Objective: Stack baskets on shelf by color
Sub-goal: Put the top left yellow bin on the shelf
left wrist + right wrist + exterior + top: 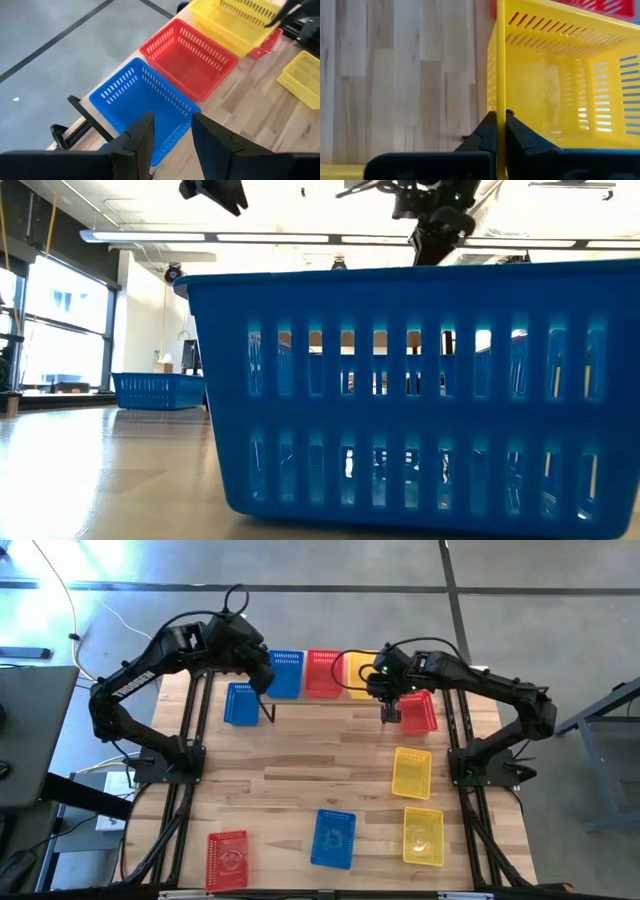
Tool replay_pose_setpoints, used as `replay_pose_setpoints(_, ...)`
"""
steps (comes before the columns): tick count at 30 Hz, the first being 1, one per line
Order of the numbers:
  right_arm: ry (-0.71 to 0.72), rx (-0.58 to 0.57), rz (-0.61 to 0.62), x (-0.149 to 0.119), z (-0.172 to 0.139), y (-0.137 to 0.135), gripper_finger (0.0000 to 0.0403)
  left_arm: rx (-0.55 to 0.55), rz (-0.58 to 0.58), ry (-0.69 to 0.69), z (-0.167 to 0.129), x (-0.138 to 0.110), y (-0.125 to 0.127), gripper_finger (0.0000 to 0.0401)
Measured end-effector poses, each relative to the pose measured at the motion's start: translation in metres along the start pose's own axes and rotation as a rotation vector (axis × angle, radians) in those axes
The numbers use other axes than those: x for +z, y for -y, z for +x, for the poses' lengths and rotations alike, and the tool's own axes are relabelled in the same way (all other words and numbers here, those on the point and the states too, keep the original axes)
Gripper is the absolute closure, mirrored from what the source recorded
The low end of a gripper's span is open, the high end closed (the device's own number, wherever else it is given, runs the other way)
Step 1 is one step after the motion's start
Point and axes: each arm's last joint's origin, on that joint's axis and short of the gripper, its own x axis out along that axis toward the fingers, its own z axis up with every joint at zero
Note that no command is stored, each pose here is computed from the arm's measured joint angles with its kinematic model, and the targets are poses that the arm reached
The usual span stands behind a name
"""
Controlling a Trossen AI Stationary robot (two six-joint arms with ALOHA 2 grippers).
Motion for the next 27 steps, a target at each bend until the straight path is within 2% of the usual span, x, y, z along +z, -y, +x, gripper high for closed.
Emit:
replay_pose_setpoints(14,0.003,-0.012,0.022,-0.009,0.013,0.010,0.0397,0.003,-0.009,-0.002,0.001,0.000,-0.003,0.0282)
replay_pose_setpoints(20,0.012,-0.030,-0.005,-0.008,0.013,0.011,0.0360,-0.042,-0.016,-0.011,0.001,0.000,-0.001,0.0282)
replay_pose_setpoints(27,-0.004,-0.099,0.040,-0.003,0.007,0.011,0.0315,-0.046,-0.016,-0.013,0.001,0.000,-0.001,0.0282)
